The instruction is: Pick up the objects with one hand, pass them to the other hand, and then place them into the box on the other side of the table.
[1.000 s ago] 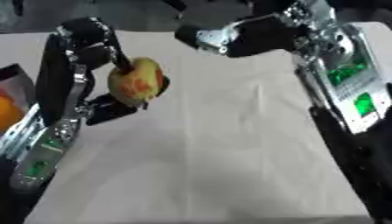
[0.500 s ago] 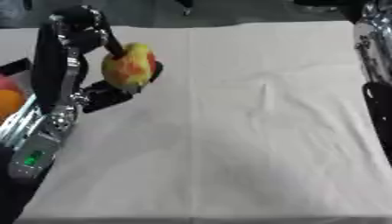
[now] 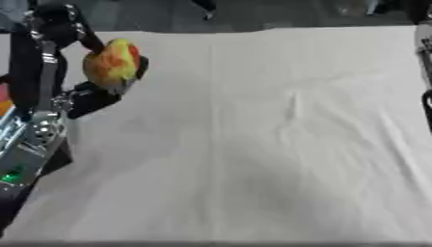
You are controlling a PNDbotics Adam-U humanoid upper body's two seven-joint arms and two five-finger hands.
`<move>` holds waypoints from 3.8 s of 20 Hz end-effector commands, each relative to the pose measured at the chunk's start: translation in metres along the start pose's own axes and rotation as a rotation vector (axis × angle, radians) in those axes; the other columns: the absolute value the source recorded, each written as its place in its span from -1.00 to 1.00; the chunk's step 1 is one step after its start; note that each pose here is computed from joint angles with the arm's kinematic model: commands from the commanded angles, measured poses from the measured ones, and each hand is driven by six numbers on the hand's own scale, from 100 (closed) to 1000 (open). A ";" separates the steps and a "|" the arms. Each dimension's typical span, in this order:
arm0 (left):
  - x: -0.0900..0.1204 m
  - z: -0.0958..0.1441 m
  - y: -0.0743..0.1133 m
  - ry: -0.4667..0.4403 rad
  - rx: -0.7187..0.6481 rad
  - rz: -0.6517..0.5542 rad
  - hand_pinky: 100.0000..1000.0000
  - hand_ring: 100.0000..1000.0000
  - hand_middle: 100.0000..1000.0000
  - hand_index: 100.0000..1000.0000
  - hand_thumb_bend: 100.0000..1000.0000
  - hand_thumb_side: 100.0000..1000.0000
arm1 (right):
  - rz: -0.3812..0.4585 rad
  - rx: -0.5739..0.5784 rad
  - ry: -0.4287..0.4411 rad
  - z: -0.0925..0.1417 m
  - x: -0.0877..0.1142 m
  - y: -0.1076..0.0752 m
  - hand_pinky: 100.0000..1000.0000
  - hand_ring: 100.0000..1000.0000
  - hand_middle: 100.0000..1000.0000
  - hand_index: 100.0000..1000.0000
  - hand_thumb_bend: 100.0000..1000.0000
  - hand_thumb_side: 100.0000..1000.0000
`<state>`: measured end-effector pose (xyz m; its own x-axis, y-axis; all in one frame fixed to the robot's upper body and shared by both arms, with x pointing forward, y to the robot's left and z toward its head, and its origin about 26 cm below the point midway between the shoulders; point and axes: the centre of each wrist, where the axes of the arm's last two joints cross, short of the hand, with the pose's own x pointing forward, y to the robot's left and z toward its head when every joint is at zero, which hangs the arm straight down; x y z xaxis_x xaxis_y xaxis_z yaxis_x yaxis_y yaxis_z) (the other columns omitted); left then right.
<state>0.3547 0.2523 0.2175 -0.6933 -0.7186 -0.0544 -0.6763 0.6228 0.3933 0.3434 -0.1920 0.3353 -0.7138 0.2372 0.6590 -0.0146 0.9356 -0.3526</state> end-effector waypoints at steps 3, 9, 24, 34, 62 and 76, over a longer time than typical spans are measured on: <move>-0.023 -0.007 0.027 0.030 0.007 -0.101 -0.44 -0.60 -0.60 -0.51 -0.10 -1.00 | 0.025 -0.026 -0.028 -0.002 0.009 -0.010 0.43 0.40 0.49 0.52 0.25 -1.00; -0.040 -0.005 0.039 0.071 -0.015 -0.171 -0.43 -0.60 -0.60 -0.50 -0.04 -1.00 | 0.033 -0.027 -0.026 -0.002 0.009 -0.011 0.44 0.39 0.48 0.52 0.26 -1.00; -0.069 0.011 0.066 0.138 -0.042 -0.345 -0.43 -0.59 -0.60 -0.49 0.05 -1.00 | 0.041 -0.042 -0.034 -0.002 0.012 -0.014 0.44 0.39 0.48 0.51 0.26 -1.00; -0.083 0.043 0.085 0.200 -0.106 -0.481 -0.28 -0.47 -0.46 -0.28 0.26 -1.00 | 0.048 -0.071 -0.038 -0.001 0.014 -0.020 0.44 0.39 0.48 0.51 0.27 -1.00; -0.111 0.076 0.115 0.509 -0.614 -0.954 0.57 0.43 0.33 0.63 1.00 0.08 | 0.055 -0.075 -0.031 -0.001 0.013 -0.020 0.44 0.38 0.48 0.51 0.28 -1.00; -0.080 0.058 0.091 0.799 -0.096 -0.150 0.44 0.36 0.63 0.48 -1.00 0.05 | 0.023 -0.076 -0.004 0.006 0.004 -0.025 0.46 0.41 0.50 0.53 0.01 -1.00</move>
<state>0.3355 0.3875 0.1930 -0.0842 -0.8900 0.4482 -0.6941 0.3751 0.6144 0.3421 -0.2095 0.3325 -0.6936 0.2514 0.6751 0.0375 0.9485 -0.3147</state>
